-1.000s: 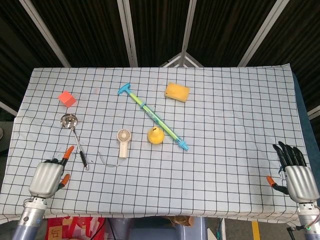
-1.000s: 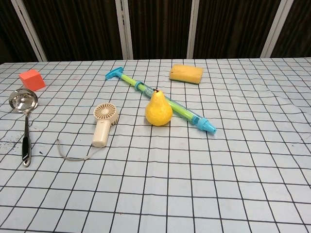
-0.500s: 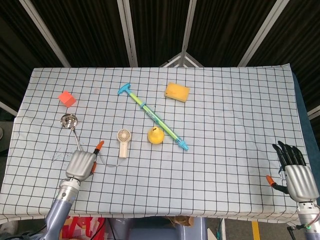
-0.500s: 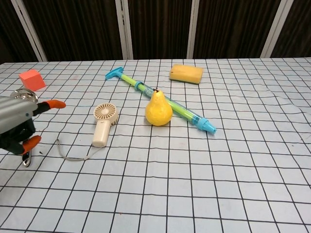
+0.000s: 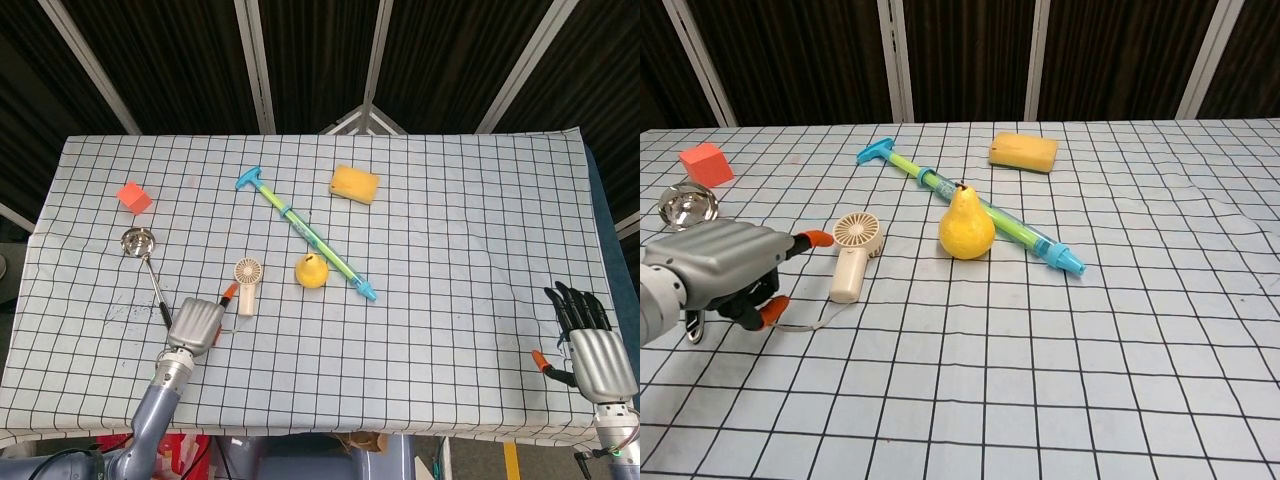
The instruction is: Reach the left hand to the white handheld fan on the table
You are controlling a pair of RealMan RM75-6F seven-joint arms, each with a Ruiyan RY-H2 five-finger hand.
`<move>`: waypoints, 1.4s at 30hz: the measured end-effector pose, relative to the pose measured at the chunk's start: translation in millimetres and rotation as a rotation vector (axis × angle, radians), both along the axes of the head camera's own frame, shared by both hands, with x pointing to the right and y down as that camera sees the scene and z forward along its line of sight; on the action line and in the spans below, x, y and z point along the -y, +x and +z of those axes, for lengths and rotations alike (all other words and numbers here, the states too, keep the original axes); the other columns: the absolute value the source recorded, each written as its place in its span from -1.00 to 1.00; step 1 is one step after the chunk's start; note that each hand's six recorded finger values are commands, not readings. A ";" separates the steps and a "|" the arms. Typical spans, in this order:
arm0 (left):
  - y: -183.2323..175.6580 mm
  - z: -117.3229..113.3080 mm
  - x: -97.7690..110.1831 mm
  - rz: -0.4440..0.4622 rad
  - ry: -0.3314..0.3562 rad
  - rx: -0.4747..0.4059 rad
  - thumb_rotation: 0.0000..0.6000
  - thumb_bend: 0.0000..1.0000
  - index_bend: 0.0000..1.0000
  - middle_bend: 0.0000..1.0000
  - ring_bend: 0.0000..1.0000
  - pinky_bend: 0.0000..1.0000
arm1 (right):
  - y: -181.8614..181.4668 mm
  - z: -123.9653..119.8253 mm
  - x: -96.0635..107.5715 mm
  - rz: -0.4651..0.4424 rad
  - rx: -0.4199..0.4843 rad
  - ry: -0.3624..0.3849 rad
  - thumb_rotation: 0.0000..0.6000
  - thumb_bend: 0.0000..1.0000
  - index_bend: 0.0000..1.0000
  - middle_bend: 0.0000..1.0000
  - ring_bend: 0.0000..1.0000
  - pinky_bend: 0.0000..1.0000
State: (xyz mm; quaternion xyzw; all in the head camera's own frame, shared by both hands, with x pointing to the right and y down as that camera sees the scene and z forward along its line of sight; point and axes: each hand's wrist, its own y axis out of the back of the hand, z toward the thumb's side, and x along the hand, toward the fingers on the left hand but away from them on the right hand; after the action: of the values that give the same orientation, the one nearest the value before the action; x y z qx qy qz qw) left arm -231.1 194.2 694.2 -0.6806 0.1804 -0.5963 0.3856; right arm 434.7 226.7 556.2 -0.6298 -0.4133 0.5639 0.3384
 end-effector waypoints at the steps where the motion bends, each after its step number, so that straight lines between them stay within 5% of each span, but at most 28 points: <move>1: 1.5 0.6 0.0 0.002 0.001 0.000 1.00 0.41 -0.88 0.74 0.43 0.53 | 0.0 0.0 0.0 0.000 0.000 0.000 1.00 -0.44 -0.86 -1.00 -1.00 -1.00; 42: 13.9 12.6 -5.8 0.030 -0.007 0.025 1.00 0.41 -0.84 0.73 0.43 0.53 | 0.0 -0.1 0.0 0.001 0.002 0.000 1.00 -0.44 -0.86 -1.00 -1.00 -1.00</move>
State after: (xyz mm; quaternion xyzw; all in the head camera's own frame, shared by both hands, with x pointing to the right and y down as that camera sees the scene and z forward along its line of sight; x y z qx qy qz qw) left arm -217.2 200.0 706.8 -0.6771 0.1633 -0.5994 0.3944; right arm 434.7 226.8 556.1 -0.6302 -0.4138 0.5636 0.3377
